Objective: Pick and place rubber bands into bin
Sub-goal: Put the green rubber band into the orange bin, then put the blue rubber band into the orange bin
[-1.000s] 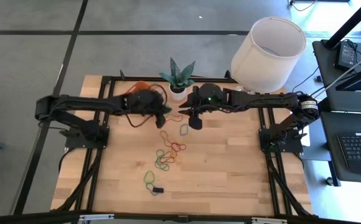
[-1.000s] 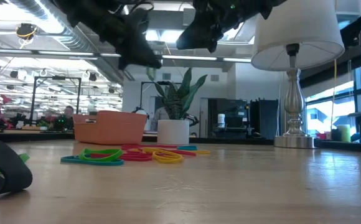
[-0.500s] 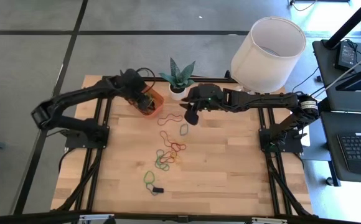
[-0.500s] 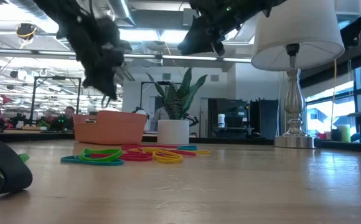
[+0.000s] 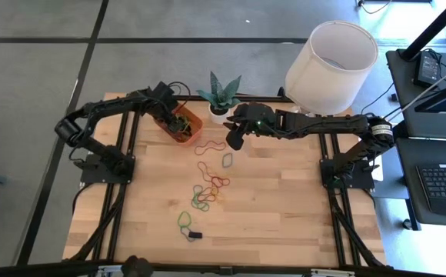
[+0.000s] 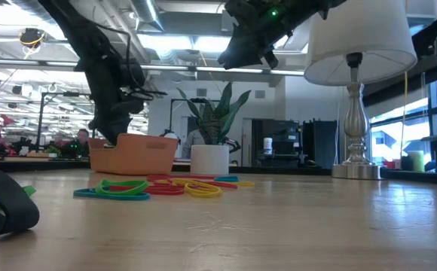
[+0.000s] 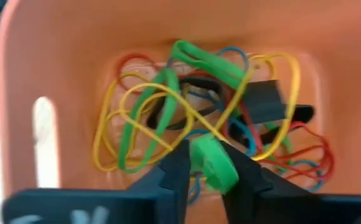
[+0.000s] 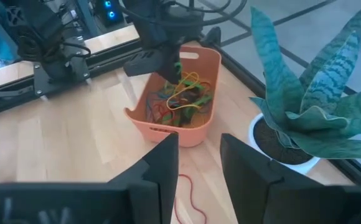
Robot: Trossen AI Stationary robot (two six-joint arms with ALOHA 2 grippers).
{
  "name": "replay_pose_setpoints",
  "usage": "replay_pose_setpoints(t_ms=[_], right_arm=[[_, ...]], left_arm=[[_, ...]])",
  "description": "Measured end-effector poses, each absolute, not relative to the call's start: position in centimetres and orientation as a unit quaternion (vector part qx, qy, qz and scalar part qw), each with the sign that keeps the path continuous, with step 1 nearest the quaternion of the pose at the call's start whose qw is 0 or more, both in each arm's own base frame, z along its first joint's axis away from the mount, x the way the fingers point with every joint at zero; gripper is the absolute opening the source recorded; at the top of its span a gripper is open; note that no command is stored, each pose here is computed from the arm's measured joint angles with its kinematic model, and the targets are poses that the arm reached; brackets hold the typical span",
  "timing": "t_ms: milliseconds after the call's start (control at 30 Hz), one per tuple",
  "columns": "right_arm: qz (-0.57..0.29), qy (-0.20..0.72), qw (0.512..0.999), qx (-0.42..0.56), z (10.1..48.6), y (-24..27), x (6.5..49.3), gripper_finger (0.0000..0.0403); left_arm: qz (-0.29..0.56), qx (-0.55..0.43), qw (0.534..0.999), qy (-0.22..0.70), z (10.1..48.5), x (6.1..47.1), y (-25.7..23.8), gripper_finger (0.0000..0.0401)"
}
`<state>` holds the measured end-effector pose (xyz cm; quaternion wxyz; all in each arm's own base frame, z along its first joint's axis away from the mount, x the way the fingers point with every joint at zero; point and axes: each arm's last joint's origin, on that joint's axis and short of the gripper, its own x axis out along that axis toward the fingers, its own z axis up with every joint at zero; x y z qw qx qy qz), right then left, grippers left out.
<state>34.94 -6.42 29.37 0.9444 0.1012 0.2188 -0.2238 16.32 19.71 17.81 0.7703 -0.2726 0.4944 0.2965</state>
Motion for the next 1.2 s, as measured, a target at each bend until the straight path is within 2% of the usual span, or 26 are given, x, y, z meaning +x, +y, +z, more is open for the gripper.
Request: replay_pose_setpoints(t_ms=[133,267,600,833,1033,1200], right_arm=[[-0.224,0.219,0.944,0.101,29.4,-6.4,34.9,0.0122],[-0.224,0.219,0.944,0.101,29.4,-6.4,34.9,0.0122],[-0.223,0.233,0.942,0.094,29.1,-6.4,34.8,0.0122],[-0.22,0.275,0.933,0.079,28.5,-6.3,34.4,0.0122],[-0.21,0.323,0.922,0.045,27.7,-6.3,34.0,0.0122],[-0.197,0.356,0.913,0.021,26.2,-6.3,34.7,0.0122]], left_arm=[[0.3,-0.275,0.767,0.496,17.7,16.1,20.0,0.0116],[0.302,-0.272,0.77,0.491,18.2,16.0,20.0,0.0143],[0.322,-0.277,0.758,0.495,21.6,16.8,20.5,0.0148],[0.337,-0.267,0.749,0.504,23.8,17.8,18.3,0.0111],[0.283,-0.277,0.801,0.449,26.6,18.0,15.3,0.0019],[0.269,-0.27,0.828,0.411,28.7,17.9,12.6,0.0002]])
